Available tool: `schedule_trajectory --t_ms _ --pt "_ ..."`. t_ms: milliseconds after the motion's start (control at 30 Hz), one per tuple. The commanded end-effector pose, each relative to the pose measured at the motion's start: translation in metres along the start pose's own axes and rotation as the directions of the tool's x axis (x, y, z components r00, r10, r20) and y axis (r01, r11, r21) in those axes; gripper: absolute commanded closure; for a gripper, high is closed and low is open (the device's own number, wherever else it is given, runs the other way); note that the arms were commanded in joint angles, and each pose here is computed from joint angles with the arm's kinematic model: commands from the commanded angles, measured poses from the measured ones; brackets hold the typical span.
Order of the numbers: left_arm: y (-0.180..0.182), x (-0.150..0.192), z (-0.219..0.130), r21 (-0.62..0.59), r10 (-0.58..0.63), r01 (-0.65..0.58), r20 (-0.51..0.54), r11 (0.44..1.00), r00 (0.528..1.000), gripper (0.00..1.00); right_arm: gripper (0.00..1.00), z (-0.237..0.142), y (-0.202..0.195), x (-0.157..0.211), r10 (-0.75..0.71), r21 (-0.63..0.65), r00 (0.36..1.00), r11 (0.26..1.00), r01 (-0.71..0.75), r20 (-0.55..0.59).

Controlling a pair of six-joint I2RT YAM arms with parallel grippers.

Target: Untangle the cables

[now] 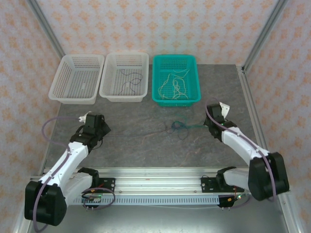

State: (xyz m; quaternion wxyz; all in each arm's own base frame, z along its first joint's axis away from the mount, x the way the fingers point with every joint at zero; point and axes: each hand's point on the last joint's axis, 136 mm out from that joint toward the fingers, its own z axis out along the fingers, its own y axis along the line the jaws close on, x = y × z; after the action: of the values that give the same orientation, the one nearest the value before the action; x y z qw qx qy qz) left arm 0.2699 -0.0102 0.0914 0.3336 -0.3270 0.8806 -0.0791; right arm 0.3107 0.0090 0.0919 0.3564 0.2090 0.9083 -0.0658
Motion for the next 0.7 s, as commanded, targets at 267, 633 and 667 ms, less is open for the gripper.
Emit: schedule_trajectory --t_ms 267,633,667 --pt "-0.034 0.003 0.005 0.064 0.090 -0.090 0.001 0.994 0.996 1.00 0.30 -0.064 0.030 -0.036 -0.003 -0.207 0.996 0.978 0.021 0.087" --pt "-0.037 0.004 0.004 0.060 0.117 -0.116 0.001 0.991 0.993 1.00 0.33 -0.093 0.135 0.023 -0.001 -0.403 0.981 0.912 -0.079 -0.195" --pt "-0.036 0.004 0.003 0.057 0.117 -0.117 0.001 0.991 0.993 1.00 0.33 -0.086 0.137 0.031 0.047 -0.379 0.970 0.915 -0.138 -0.240"
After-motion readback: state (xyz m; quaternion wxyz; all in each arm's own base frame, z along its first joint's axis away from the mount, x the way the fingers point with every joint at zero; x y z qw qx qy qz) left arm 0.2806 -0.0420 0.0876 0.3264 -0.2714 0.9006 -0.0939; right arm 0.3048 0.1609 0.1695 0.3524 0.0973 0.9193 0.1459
